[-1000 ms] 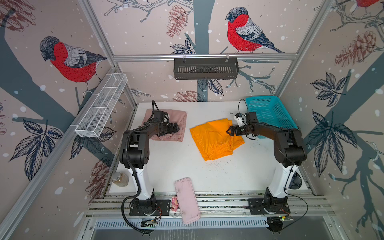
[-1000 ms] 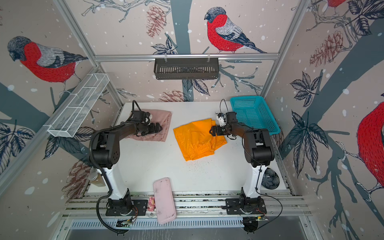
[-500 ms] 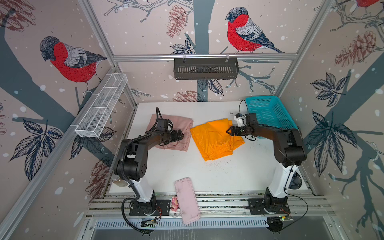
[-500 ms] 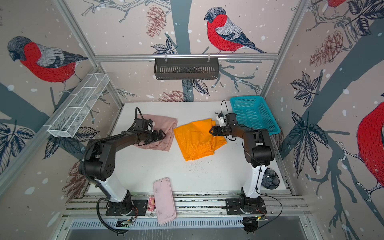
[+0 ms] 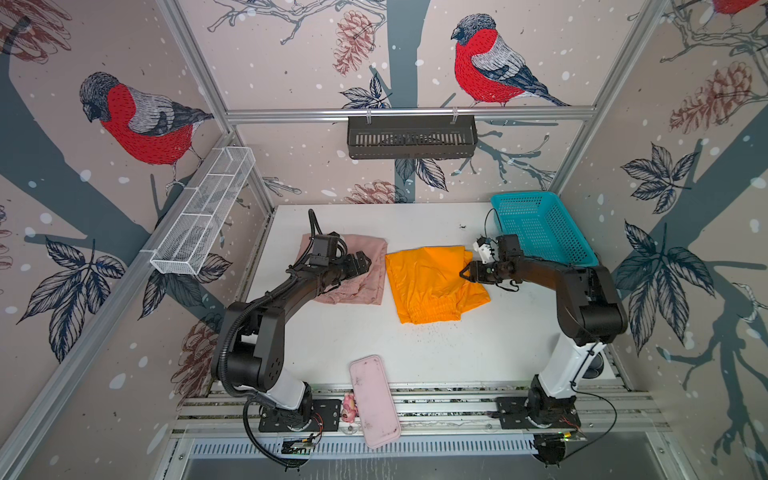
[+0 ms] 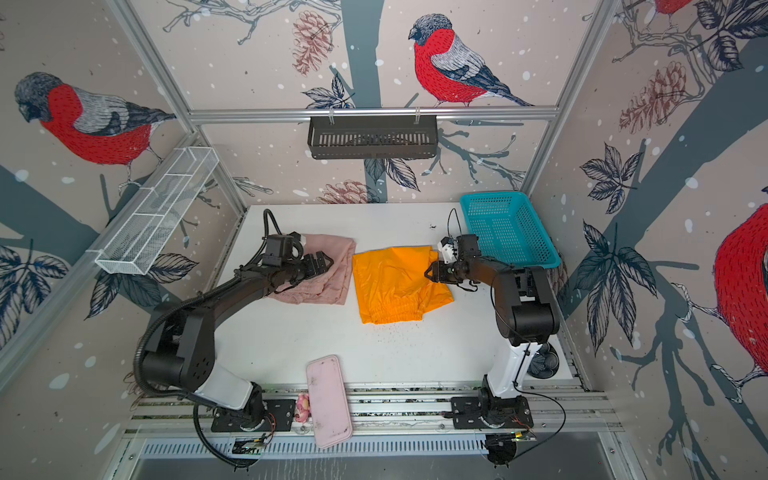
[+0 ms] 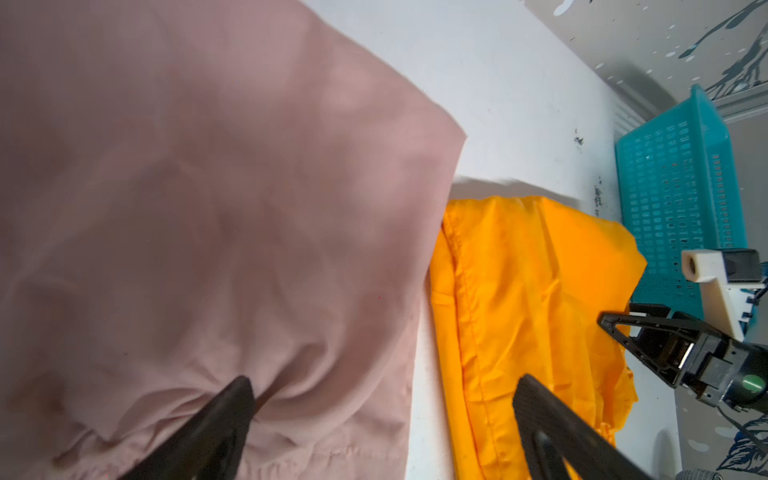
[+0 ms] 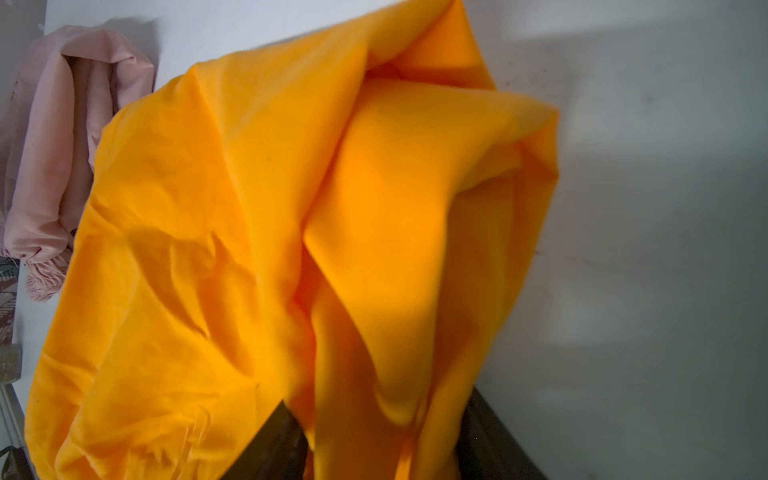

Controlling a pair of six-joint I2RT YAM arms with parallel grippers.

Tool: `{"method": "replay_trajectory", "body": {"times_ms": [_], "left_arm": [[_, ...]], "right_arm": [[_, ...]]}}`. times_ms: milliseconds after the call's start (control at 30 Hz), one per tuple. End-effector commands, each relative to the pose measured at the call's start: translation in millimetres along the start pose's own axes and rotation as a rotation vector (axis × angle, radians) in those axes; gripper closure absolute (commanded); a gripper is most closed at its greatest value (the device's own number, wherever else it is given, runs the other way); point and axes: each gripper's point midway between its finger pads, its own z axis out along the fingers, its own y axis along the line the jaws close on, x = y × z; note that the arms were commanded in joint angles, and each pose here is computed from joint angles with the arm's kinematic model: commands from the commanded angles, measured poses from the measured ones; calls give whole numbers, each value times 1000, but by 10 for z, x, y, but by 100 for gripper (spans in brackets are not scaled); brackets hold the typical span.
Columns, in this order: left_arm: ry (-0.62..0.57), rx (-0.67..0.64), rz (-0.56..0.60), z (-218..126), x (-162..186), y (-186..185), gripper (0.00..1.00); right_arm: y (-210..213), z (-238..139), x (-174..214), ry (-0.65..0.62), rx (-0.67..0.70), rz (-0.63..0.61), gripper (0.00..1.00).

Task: Fold and stack the shorts

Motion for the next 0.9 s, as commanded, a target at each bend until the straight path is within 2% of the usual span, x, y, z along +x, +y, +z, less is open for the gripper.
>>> {"method": "replay_trajectory", "body": {"times_ms": [0,167,367,533,700,867], "left_arm": [[-19,26,21,-72,-21,-276,2],[38,126,45,75,216,-698,2],[124,115,48,447,478,-720,2],[153,127,63,663,552,-823,2],[196,122,81,836,710,-849,2],[230,106,76,926,859,-788,2]], "right_arm": [[27,-93,6,-22,-14,33,49],[8,-148,47,-49,-21,52,63],[-4,-110,141,-40,-47,66,66],[12,-110,171,-53,-64,75,76],[32,-135,192,-61,-70,66,82],[35,-169,231,-64,-66,58,83]]}}
